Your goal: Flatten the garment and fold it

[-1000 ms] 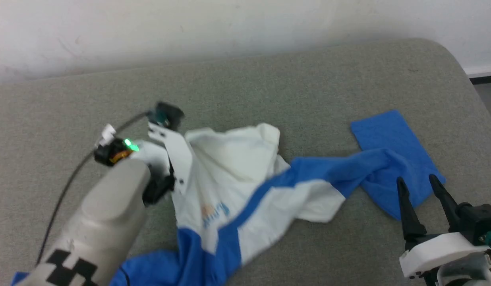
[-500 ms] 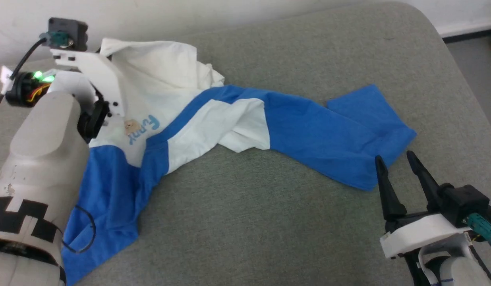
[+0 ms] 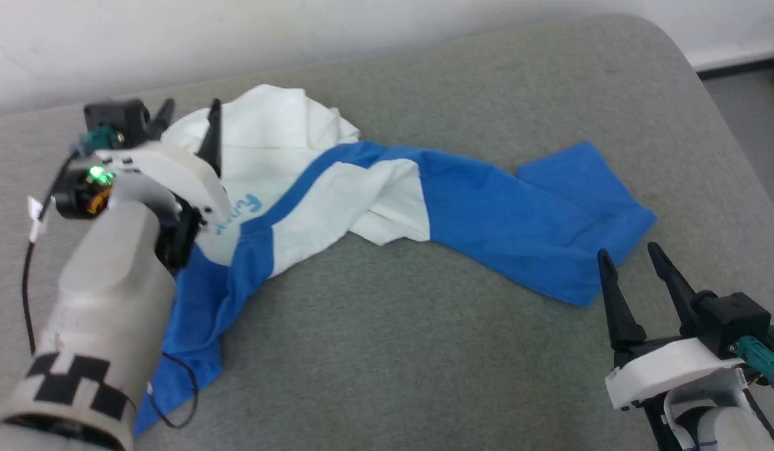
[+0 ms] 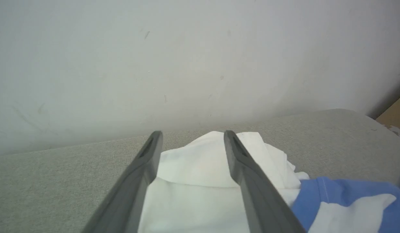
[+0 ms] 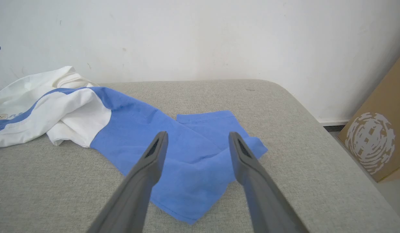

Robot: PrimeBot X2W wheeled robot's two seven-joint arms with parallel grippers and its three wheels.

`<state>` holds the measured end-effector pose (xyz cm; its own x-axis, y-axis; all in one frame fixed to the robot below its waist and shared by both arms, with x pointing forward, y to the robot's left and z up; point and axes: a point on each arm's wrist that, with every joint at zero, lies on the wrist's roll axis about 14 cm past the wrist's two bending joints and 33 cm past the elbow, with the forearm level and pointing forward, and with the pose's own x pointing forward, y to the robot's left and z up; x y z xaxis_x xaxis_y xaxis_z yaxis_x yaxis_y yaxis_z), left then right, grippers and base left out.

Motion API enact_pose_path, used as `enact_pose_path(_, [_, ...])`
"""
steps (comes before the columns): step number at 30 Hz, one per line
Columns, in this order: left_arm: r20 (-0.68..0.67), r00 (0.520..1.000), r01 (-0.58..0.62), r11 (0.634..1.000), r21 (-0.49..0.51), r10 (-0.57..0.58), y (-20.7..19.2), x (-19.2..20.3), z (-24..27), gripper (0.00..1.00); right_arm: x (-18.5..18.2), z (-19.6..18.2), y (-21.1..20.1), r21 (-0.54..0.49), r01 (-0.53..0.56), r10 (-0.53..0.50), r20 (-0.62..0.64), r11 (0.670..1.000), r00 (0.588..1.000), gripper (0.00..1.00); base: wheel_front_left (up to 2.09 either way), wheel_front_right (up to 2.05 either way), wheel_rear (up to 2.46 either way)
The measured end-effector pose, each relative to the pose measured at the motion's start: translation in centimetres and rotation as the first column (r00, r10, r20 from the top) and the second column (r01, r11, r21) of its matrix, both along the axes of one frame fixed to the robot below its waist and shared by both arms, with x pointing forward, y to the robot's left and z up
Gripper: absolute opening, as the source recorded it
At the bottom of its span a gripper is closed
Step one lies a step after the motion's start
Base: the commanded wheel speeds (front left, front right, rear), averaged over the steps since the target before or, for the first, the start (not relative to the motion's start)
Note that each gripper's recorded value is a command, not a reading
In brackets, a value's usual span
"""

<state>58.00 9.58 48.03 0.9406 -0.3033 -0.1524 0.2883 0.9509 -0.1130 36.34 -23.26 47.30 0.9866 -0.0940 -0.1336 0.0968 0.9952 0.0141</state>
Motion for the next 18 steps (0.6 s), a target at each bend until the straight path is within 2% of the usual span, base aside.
enact_pose_path(6, [0.171, 0.982, -0.07, 0.993, -0.1, 0.086, 2.3, -3.4, 5.0, 1.0, 0.1, 1.3, 1.5, -0.005, -0.05, 0.05, 0.025, 0.999, 0.998, 1.0, 0.0, 0.0, 0.0])
enact_pose_path(11, [0.236, 0.954, -0.164, 0.981, -0.103, 0.184, 5.8, -9.1, 5.4, 1.0, 0.0, 2.3, 2.8, -0.002, -0.089, 0.089, 0.051, 0.996, 0.995, 1.0, 0.0, 0.0, 0.0])
enact_pose_path(18, [0.277, 0.918, -0.264, 0.959, -0.102, 0.282, 8.4, -15.6, 5.7, 1.0, -0.1, 2.6, 4.2, 0.011, -0.131, 0.13, 0.053, 0.991, 0.99, 1.0, 0.0, 0.0, 0.0])
